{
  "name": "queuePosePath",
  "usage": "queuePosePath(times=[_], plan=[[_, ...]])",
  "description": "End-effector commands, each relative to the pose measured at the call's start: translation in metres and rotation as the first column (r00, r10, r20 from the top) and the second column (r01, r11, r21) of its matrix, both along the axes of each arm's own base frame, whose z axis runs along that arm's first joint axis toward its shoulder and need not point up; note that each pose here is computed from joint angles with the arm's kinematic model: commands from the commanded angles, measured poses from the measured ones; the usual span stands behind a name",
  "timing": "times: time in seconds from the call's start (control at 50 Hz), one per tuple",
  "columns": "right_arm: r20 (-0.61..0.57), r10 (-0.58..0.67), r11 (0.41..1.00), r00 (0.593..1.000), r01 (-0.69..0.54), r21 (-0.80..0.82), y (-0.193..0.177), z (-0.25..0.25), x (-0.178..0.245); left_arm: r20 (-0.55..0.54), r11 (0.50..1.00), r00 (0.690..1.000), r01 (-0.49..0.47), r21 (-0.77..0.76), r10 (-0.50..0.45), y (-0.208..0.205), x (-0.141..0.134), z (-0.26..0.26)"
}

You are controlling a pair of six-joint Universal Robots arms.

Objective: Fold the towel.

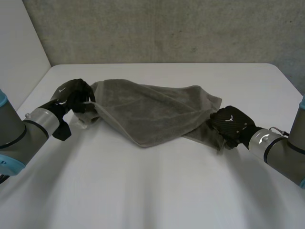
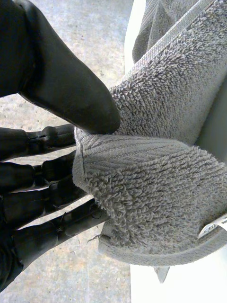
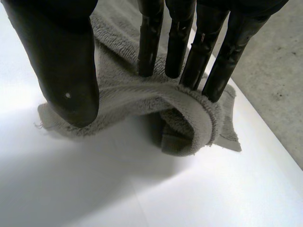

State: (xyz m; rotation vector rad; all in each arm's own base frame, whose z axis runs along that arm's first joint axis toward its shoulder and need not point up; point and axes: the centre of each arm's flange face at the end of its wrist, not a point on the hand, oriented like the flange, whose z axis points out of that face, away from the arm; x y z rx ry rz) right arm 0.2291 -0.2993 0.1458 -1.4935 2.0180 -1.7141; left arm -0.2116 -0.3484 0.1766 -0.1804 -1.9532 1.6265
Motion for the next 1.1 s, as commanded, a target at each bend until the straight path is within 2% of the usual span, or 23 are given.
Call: queuePosePath(times=[0.02,0.22,0.42,0.58,0.64,0.68,0.7,0.74,0.8,0.84,0.86,0.9,0.92,0.94,0.98,1.02,1.1], plan=[[-0.04,0.034,0.999,0.999,-0.034,0.0,0.004,-0.011,0.001,-0.007,1.0,1.0,-0.001,0.006,0.001,0.0,0.001,0.0],[-0.152,0.098,0.992,0.984,-0.108,-0.06,0.011,-0.03,0.002,-0.006,1.0,1.0,-0.001,0.007,0.001,0.0,0.001,-0.001],[-0.159,0.102,0.987,0.982,-0.12,-0.106,0.012,-0.031,0.004,-0.006,1.0,1.0,-0.001,0.007,0.001,0.0,0.001,-0.001],[-0.13,0.087,0.98,0.988,-0.108,-0.165,0.007,-0.017,0.005,-0.006,1.0,1.0,-0.003,0.012,0.003,0.001,0.001,-0.002],[-0.071,0.06,0.982,0.996,-0.072,-0.177,0.003,-0.001,0.005,-0.006,1.0,1.0,-0.003,0.013,0.003,0.001,0.001,-0.002],[0.042,0.019,0.988,0.999,-0.012,-0.155,-0.002,0.019,0.003,-0.006,1.0,1.0,-0.003,0.013,0.003,0.001,0.001,-0.002],[0.042,0.019,0.988,0.999,-0.012,-0.155,-0.002,0.019,0.003,-0.006,1.0,1.0,-0.001,0.013,0.001,0.002,0.001,-0.002],[0.167,-0.035,0.992,0.985,0.054,-0.111,-0.009,0.036,0.001,-0.006,1.0,1.0,-0.003,0.013,0.003,0.001,0.001,-0.002],[0.233,-0.07,0.992,0.97,0.092,-0.087,-0.016,0.045,-0.001,-0.006,1.0,1.0,-0.003,0.013,0.003,0.002,0.001,-0.002],[0.356,-0.188,0.979,0.915,0.202,0.0,-0.038,0.058,-0.02,-0.006,1.0,1.0,-0.003,0.01,0.003,0.002,0.001,-0.001],[0.356,-0.189,0.979,0.915,0.202,0.0,-0.038,0.058,-0.02,-0.007,1.0,1.0,-0.004,0.006,0.004,0.002,0.002,0.001],[0.431,-0.312,0.949,0.847,0.296,0.107,-0.053,0.058,-0.043,-0.007,1.0,1.0,-0.006,0.003,0.006,0.003,0.003,0.003],[0.431,-0.313,0.949,0.846,0.296,0.107,-0.053,0.058,-0.043,-0.009,1.0,1.0,-0.006,0.001,0.006,0.003,0.003,0.004],[0.449,-0.351,0.936,0.822,0.319,0.149,-0.057,0.058,-0.049,-0.009,1.0,1.0,-0.006,0.001,0.006,0.003,0.003,0.004],[0.446,-0.377,0.926,0.812,0.33,0.181,-0.059,0.053,-0.053,-0.008,1.0,1.0,-0.009,-0.002,0.009,0.003,0.004,0.005],[0.426,-0.401,0.915,0.811,0.339,0.217,-0.062,0.044,-0.057,-0.007,1.0,1.0,-0.013,0.0,0.013,0.003,0.006,0.005],[0.347,-0.424,0.897,0.837,0.334,0.289,-0.058,0.023,-0.055,-0.007,1.0,1.0,-0.013,0.0,0.013,0.003,0.006,0.005]])
